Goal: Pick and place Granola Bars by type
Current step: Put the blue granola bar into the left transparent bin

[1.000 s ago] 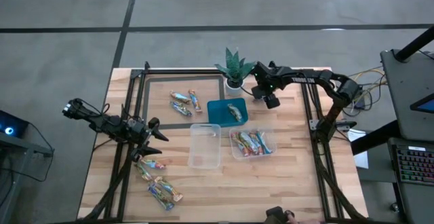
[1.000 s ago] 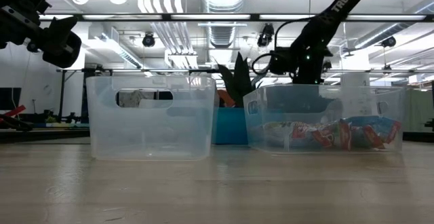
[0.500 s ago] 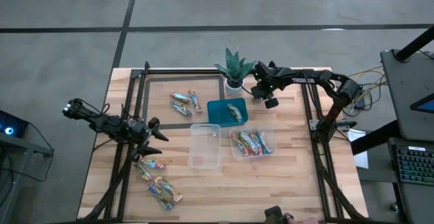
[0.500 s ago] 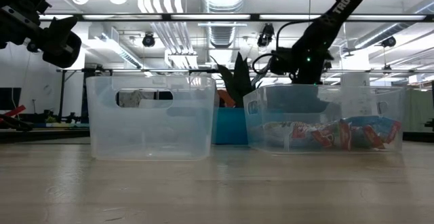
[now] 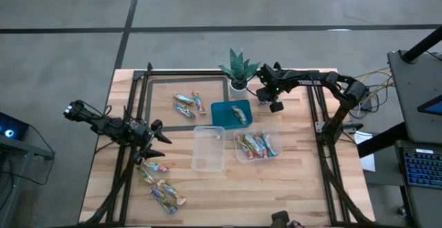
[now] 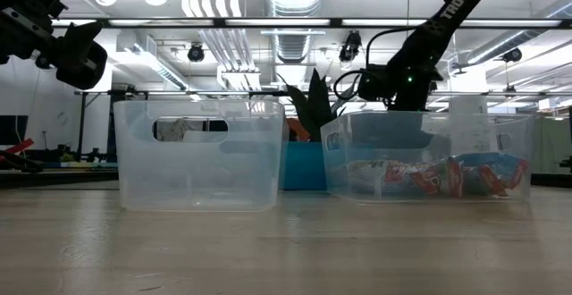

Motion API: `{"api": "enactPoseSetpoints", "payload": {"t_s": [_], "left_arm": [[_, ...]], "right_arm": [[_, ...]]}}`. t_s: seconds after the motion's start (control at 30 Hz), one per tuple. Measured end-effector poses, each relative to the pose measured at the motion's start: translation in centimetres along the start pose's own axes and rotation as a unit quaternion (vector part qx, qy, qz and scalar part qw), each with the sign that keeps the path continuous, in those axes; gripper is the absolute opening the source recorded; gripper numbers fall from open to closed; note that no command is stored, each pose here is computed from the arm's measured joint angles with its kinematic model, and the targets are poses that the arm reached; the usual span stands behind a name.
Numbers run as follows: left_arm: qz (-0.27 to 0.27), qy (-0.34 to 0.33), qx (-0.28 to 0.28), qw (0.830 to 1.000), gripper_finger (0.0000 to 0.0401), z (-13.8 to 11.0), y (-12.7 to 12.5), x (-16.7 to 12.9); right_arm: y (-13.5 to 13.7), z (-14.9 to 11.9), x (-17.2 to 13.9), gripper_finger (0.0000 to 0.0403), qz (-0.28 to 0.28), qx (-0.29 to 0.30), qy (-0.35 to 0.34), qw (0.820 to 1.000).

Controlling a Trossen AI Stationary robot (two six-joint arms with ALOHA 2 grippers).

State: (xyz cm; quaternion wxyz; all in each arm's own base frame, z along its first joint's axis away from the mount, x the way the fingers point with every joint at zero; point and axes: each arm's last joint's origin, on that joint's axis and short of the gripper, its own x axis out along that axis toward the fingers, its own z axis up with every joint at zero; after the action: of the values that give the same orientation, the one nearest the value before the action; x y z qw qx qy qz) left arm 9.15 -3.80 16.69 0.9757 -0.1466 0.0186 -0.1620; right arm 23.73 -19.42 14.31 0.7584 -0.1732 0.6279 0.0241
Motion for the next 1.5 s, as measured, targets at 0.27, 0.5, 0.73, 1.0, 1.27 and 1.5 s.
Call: {"api": "enactPoseSetpoints", "payload": {"t_s": [0.27,0.5,0.73,1.0,1.27,1.5], "left_arm": [[0.000,0.000,0.000,1.000,0.0250,0.0,0.0,0.0],[0.000,0.000,0.000,1.000,0.0250,0.0,0.0,0.0],[0.000,0.000,0.000,1.000,0.0250,0.0,0.0,0.0],[0.000,0.000,0.000,1.000,0.0250,0.0,0.0,0.0],[0.000,0.000,0.000,1.000,0.0250,0.0,0.0,0.0],[0.000,0.000,0.000,1.000,0.0250,0.0,0.0,0.0]], "right_arm": [[-1.0,0.3,-0.5,0.0008,-0.036,0.036,0.021,0.998],[-1.2,0.4,-1.2,0.0042,-0.038,0.049,0.019,0.998],[-1.1,0.3,-1.6,0.0113,-0.044,0.056,0.033,0.997],[-1.0,0.4,-2.8,0.0186,-0.050,0.057,0.016,0.997],[-0.5,1.3,-2.2,0.0216,-0.025,0.025,-0.014,0.999],[-0.6,1.4,-1.2,0.0216,-0.023,0.027,-0.013,0.999]]}}
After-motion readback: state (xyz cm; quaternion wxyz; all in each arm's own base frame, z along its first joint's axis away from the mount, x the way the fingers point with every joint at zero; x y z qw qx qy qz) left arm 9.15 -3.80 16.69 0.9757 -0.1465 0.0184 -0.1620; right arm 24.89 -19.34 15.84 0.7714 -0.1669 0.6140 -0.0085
